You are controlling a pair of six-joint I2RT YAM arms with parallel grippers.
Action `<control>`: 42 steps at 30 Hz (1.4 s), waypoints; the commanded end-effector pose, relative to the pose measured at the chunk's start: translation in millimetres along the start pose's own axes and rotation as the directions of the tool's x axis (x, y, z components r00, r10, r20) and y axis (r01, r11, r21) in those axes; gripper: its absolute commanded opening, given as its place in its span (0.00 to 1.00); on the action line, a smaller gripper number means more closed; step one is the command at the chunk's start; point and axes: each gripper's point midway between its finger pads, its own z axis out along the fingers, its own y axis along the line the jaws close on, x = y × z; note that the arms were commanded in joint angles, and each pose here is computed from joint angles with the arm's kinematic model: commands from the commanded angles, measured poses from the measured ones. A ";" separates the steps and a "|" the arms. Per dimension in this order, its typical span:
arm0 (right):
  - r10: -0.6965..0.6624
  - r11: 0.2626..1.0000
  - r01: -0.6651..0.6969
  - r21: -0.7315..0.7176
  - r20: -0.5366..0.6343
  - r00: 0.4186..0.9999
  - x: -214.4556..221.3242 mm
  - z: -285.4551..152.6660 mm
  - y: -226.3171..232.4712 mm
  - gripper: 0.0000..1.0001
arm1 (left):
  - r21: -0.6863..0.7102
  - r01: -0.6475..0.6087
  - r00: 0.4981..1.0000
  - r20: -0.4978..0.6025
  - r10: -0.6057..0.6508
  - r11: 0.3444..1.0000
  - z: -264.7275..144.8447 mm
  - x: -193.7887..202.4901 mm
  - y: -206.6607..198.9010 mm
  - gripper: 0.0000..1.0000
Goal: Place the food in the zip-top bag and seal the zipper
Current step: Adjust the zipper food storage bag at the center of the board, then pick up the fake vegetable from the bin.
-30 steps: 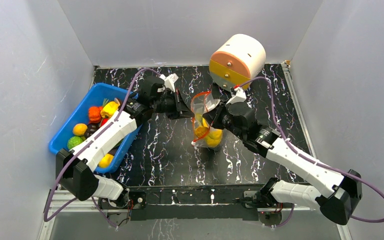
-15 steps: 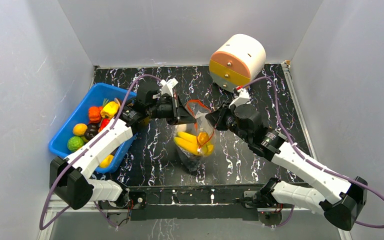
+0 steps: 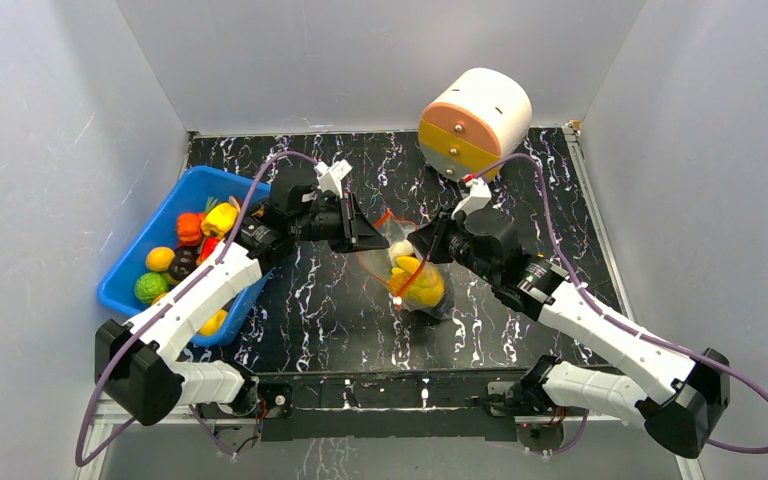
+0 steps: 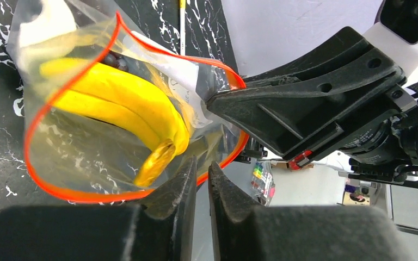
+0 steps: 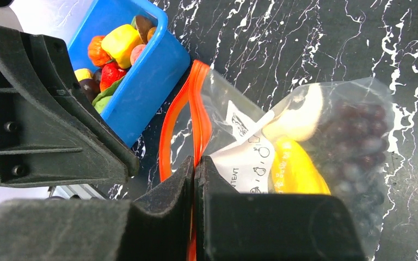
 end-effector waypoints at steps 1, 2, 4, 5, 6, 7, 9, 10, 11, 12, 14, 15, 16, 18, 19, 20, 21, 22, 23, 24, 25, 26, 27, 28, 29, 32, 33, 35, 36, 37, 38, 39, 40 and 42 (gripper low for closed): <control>-0.015 0.996 0.025 -0.085 0.113 0.993 -34.4 -7.3 24.3 0.00 | -0.003 -0.042 0.999 0.019 0.042 0.999 -8.6 0.4 -5.7 0.19; -0.020 0.996 0.029 -0.081 0.115 0.993 -35.0 -7.7 23.7 0.00 | -0.011 -0.052 0.998 0.031 0.052 0.999 -11.2 -2.2 -7.6 0.24; -0.030 0.996 0.038 -0.076 0.113 0.993 -35.3 -9.3 23.0 0.00 | -0.041 -0.085 0.995 0.050 0.087 0.996 -18.1 -7.7 -10.1 0.38; -0.033 0.996 0.042 -0.075 0.112 0.993 -35.3 -10.2 22.7 0.00 | -0.069 -0.100 0.993 0.062 0.105 0.993 -21.7 -11.2 -9.3 0.43; -0.035 0.996 0.044 -0.075 0.112 0.993 -35.8 -11.3 22.8 0.00 | -0.109 -0.112 0.990 0.070 0.120 0.988 -25.8 -13.7 -6.0 0.48; -0.035 0.996 0.044 -0.075 0.114 0.993 -36.2 -12.3 22.6 0.00 | -0.147 -0.124 0.987 0.080 0.137 0.981 -30.0 -16.9 -3.0 0.52; -0.036 0.996 0.045 -0.083 0.115 0.993 -36.2 -14.5 23.8 0.00 | -0.229 -0.142 0.981 0.094 0.167 0.963 -38.7 -21.4 6.5 0.58; -0.035 0.995 0.045 -0.084 0.113 0.993 -35.9 -15.0 23.6 0.00 | -0.268 -0.147 0.978 0.102 0.180 0.952 -42.5 -24.4 11.0 0.61; -0.037 0.995 0.046 -0.083 0.108 0.993 -34.7 -15.4 23.3 0.00 | -0.305 -0.151 0.975 0.109 0.192 0.940 -47.0 -27.3 14.9 0.64; -0.042 0.996 0.050 -0.080 0.105 0.994 -34.1 -15.6 22.4 0.00 | -0.338 -0.155 0.973 0.113 0.203 0.928 -51.0 -29.9 18.0 0.66; -0.046 0.996 0.054 -0.075 0.104 0.993 -33.7 -16.9 21.2 0.00 | -0.396 -0.154 0.966 0.130 0.221 0.905 -59.0 -36.2 23.5 0.82; -0.048 0.996 0.056 -0.075 0.104 0.993 -33.5 -17.6 20.8 0.00 | -0.423 -0.152 0.963 0.142 0.231 0.893 -63.4 -39.6 25.7 0.87; -0.049 0.996 0.057 -0.072 0.106 0.993 -33.7 -18.0 20.2 0.00 | -0.453 -0.148 0.958 0.155 0.241 0.879 -67.6 -43.4 29.2 0.91; -0.051 0.995 0.060 -0.078 0.113 0.992 -36.2 -20.0 21.9 0.00 | -0.498 -0.143 0.951 0.170 0.257 0.856 -75.4 -48.1 33.8 0.96; -0.053 0.995 0.062 -0.079 0.112 0.992 -36.5 -20.6 22.4 0.00 | -0.522 -0.137 0.948 0.177 0.265 0.842 -79.4 -50.7 37.0 0.98; -0.054 0.995 0.063 -0.077 0.113 0.992 -36.9 -21.1 22.2 0.00 | -0.545 -0.129 0.945 0.184 0.269 0.828 -83.4 -53.2 40.4 0.98; -0.054 0.995 0.063 -0.077 0.114 0.992 -37.5 -21.7 22.3 0.00 | -0.571 -0.126 0.943 0.184 0.276 0.812 -87.4 -55.5 44.9 0.98; -0.053 0.995 0.062 -0.079 0.114 0.992 -37.5 -22.4 22.7 0.00 | -0.590 -0.128 0.941 0.182 0.286 0.797 -91.7 -57.8 48.2 0.98; -0.052 0.995 0.062 -0.084 0.114 0.992 -36.9 -23.1 23.2 0.00 | -0.609 -0.129 0.937 0.182 0.297 0.782 -96.0 -60.8 50.9 0.98; -0.051 0.994 0.061 -0.086 0.118 0.992 -37.3 -23.9 23.2 0.00 | -0.632 -0.122 0.937 0.182 0.299 0.765 -100.5 -63.2 55.5 0.98; -0.050 0.994 0.061 -0.088 0.124 0.991 -37.8 -24.6 22.9 0.00 | -0.655 -0.110 0.937 0.182 0.298 0.748 -105.5 -65.7 61.3 0.98; -0.048 0.994 0.060 -0.088 0.132 0.990 -38.5 -25.1 22.4 0.00 | -0.676 -0.093 0.938 0.187 0.292 0.731 -110.6 -69.0 67.5 0.98; -0.050 0.995 0.062 -0.083 0.135 0.990 -37.9 -25.1 20.6 0.00 | -0.691 -0.073 0.938 0.198 0.286 0.719 -117.0 -72.6 73.1 0.98; -0.051 0.995 0.062 -0.076 0.136 0.989 -37.6 -25.1 19.0 0.00 | -0.705 -0.042 0.936 0.219 0.274 0.707 -125.4 -78.0 81.4 0.98; -0.052 0.995 0.062 -0.073 0.136 0.989 -36.9 -25.2 17.9 0.00 | -0.709 -0.024 0.933 0.237 0.270 0.705 -132.1 -81.9 86.9 0.98; -0.043 0.995 0.056 -0.085 0.148 0.988 -39.2 -28.2 20.2 0.00 | -0.711 0.027 0.922 0.289 0.258 0.702 -150.6 -92.9 105.2 0.85; -0.041 0.995 0.055 -0.089 0.153 0.987 -40.7 -29.2 21.0 0.00 | -0.710 0.038 0.923 0.295 0.248 0.703 -154.1 -94.8 110.8 0.80; -0.046 0.994 0.062 -0.095 0.159 0.986 -42.9 -30.7 23.1 0.00 | -0.723 0.065 0.927 0.299 0.227 0.688 -160.6 -97.2 124.9 0.76; -0.050 0.993 0.066 -0.094 0.160 0.986 -43.5 -31.1 23.3 0.00 | -0.731 0.074 0.930 0.296 0.218 0.678 -163.3 -97.8 131.1 0.76; -0.052 0.993 0.068 -0.094 0.161 0.986 -44.4 -31.4 23.5 0.00 | -0.740 0.083 0.932 0.295 0.212 0.667 -166.5 -98.7 136.8 0.75; -0.055 0.993 0.071 -0.095 0.161 0.985 -44.6 -31.7 23.8 0.00 | -0.750 0.099 0.931 0.301 0.205 0.654 -170.5 -99.9 143.3 0.74; -0.055 0.993 0.071 -0.098 0.160 0.986 -44.5 -31.8 24.4 0.00 | -0.761 0.118 0.930 0.310 0.198 0.638 -174.9 -100.6 151.0 0.74; -0.055 0.992 0.072 -0.100 0.156 0.986 -43.3 -31.9 24.5 0.00 | -0.772 0.141 0.926 0.325 0.193 0.620 -180.8 -101.8 158.4 0.73; -0.055 0.992 0.072 -0.105 0.155 0.986 -43.0 -32.5 25.3 0.00 | -0.790 0.188 0.917 0.355 0.185 0.583 -194.0 -103.9 172.6 0.71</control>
